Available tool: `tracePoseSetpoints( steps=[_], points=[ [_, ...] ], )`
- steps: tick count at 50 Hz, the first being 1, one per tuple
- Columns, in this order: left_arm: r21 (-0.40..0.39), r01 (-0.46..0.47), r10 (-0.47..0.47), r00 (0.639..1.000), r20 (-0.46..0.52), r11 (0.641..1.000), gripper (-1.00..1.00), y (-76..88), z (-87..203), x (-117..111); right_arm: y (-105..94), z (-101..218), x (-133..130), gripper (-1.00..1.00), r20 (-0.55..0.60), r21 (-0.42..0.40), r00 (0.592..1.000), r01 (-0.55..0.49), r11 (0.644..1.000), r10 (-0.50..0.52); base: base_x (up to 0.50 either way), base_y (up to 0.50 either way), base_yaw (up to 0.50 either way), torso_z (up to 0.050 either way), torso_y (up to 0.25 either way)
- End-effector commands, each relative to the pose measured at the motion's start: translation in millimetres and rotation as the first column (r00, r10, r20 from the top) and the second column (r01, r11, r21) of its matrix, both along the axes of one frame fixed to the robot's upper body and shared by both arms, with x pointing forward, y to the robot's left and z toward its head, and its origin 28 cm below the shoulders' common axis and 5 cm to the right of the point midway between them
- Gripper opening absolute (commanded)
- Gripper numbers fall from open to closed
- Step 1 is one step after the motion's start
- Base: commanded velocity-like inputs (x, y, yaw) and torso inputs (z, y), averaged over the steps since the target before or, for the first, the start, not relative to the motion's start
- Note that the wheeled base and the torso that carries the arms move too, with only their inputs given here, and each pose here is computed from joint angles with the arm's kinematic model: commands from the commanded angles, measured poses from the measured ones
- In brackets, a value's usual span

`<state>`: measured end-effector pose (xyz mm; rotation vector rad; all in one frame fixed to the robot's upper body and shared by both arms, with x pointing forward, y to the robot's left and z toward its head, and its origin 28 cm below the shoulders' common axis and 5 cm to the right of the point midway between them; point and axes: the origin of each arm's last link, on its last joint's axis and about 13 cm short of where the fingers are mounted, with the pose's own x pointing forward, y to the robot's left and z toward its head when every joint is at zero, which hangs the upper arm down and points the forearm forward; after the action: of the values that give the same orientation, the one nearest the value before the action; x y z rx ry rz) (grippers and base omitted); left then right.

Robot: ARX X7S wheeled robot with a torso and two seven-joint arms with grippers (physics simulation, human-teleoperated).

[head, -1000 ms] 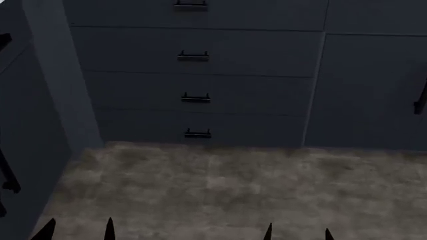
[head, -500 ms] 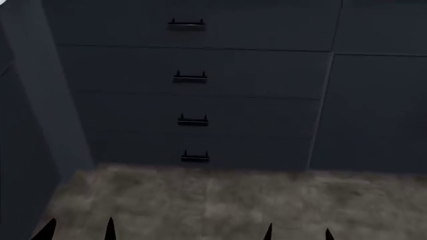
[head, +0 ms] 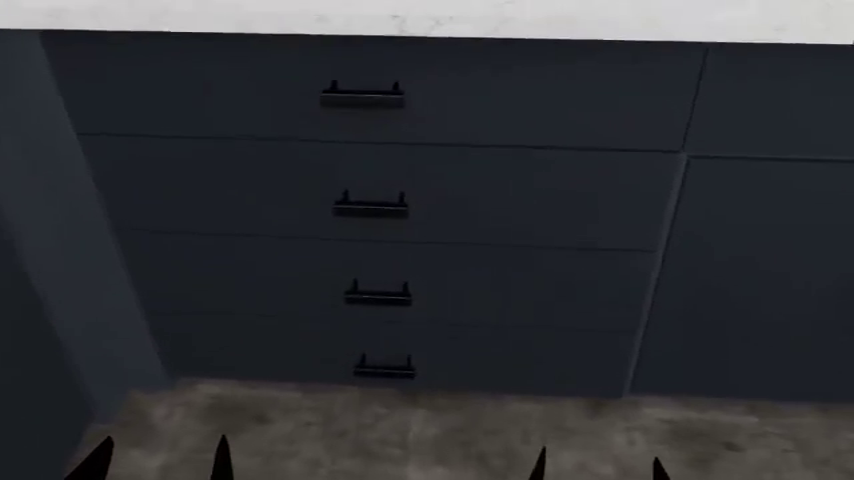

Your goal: Navigate to the shelves.

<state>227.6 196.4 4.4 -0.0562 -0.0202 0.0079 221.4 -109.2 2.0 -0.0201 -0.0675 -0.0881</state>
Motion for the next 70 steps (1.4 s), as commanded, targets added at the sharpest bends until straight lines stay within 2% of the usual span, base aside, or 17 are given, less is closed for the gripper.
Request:
tracePoseSetpoints(
  steps=[1,33,58,70],
  points=[
    [0.0,0.001,-0.001,1.0,0.0,1.0,1.0,-0.6,-0.1,-0.3,-0.5,-0.3,-0.3,1.0,0.002,-0.001,1.0,0.0,1.0,0.0,0.02,-0.48,0.0,0.0,0.0],
    [-0.004,0.004,-0.004,1.0,-0.002,1.0,1.0,-0.9,0.0,0.1,-0.7,-0.5,0.0,1.0,0.0,-0.004,1.0,0.002,1.0,-0.002,-0.05,-0.49,0.0,0.0,0.001],
    [-0.006,0.006,-0.006,1.0,-0.004,1.0,1.0,-0.8,-0.6,1.0,-1.1,-0.8,0.3,1.0,-0.003,-0.001,1.0,0.006,1.0,-0.006,-0.29,-0.38,0.0,0.0,0.0],
    [-0.006,0.007,-0.007,1.0,-0.004,1.0,1.0,-1.1,0.3,-0.2,-1.1,0.3,-1.1,1.0,-0.001,0.003,1.0,0.007,1.0,-0.007,-0.42,-0.11,0.0,0.0,0.0]
  ],
)
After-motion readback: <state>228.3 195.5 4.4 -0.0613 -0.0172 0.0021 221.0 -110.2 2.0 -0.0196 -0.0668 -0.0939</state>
